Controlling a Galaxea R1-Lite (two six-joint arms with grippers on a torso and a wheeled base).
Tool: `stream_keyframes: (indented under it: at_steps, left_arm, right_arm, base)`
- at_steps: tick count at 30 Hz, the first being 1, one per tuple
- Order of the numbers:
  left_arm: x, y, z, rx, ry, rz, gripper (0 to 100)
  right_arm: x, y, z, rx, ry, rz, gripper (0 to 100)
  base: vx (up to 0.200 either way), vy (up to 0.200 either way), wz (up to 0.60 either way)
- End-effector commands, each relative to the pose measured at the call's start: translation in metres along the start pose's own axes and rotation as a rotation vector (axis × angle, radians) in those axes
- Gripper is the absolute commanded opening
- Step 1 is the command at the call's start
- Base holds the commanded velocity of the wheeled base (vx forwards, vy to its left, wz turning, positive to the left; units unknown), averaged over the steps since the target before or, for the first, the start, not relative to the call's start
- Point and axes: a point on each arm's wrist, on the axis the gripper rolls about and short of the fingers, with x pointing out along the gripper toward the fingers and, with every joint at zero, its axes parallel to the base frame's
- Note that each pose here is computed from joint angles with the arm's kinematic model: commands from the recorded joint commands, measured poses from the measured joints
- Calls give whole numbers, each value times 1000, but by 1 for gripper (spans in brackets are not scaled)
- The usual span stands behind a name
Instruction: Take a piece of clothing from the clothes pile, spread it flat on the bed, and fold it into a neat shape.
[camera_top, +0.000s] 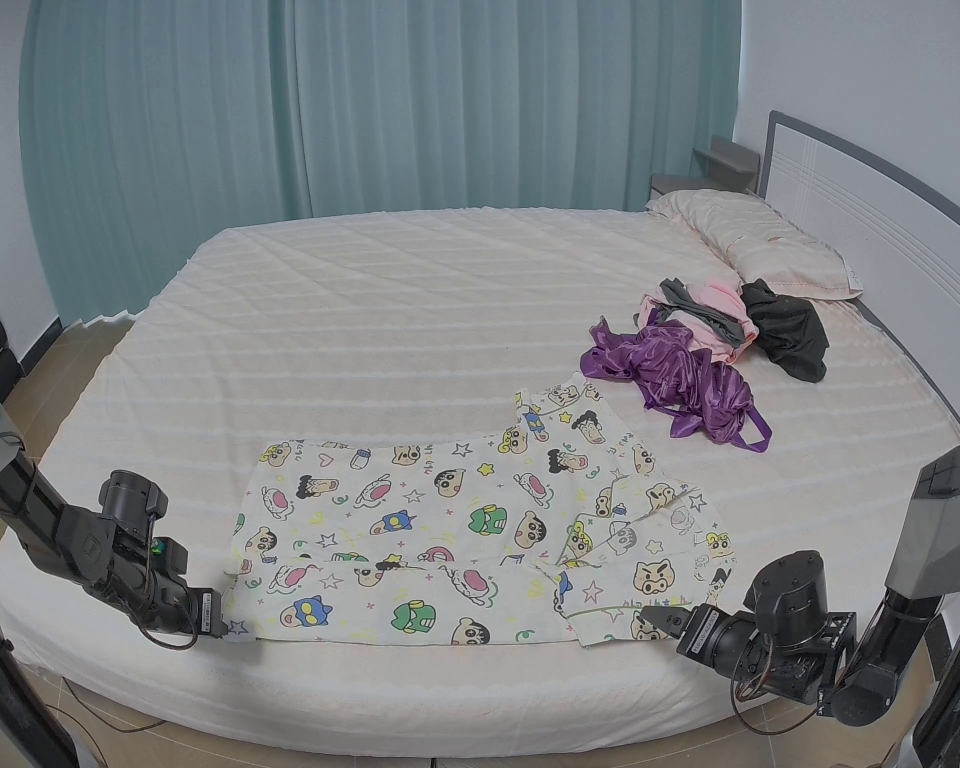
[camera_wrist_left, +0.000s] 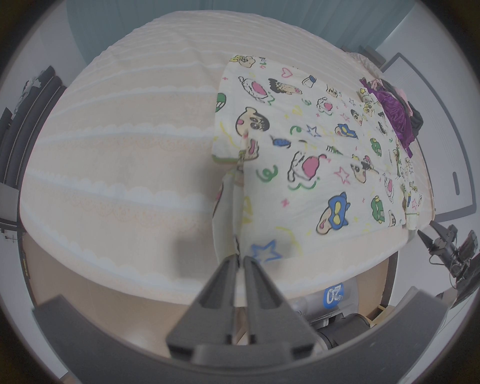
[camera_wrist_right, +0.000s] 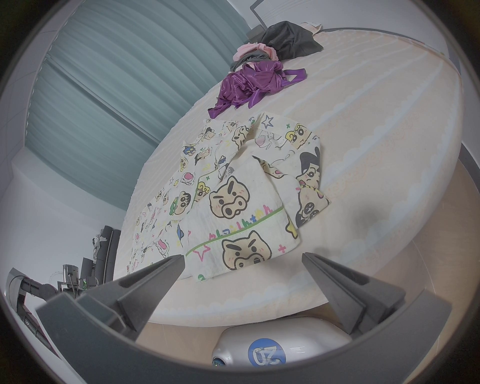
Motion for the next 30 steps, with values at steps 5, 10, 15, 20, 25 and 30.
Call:
stream_keyframes:
  at_steps: [5, 10, 15, 20, 25, 30]
  left_arm:
    - [-5, -1, -1, 10, -23, -3, 100]
    - [-27, -7, 21, 17, -150, -25, 100]
    - [-32, -17, 40, 5, -207, -56, 100]
    - [-9, -25, 48, 17, -151, -115, 100]
    - [12, -25, 56, 15, -107, -138, 100]
    - [23, -24, 63, -2, -98, -133, 100]
  right_arm:
    - [1, 0, 0, 0, 0, -1, 100]
    - [0, 0, 0, 0, -2, -3, 100]
    - [0, 0, 0, -1, -2, -3, 100]
    - [0, 0, 0, -3, -2, -3, 100]
    - [0, 0, 0, -4, -2, -3, 100]
    - [0, 0, 0, -9, -1, -2, 100]
  base:
    - [0, 0, 0]
    - [0, 0, 0]
    - [0, 0, 0]
    - [0, 0, 0]
    - [0, 0, 0]
    - [0, 0, 0]
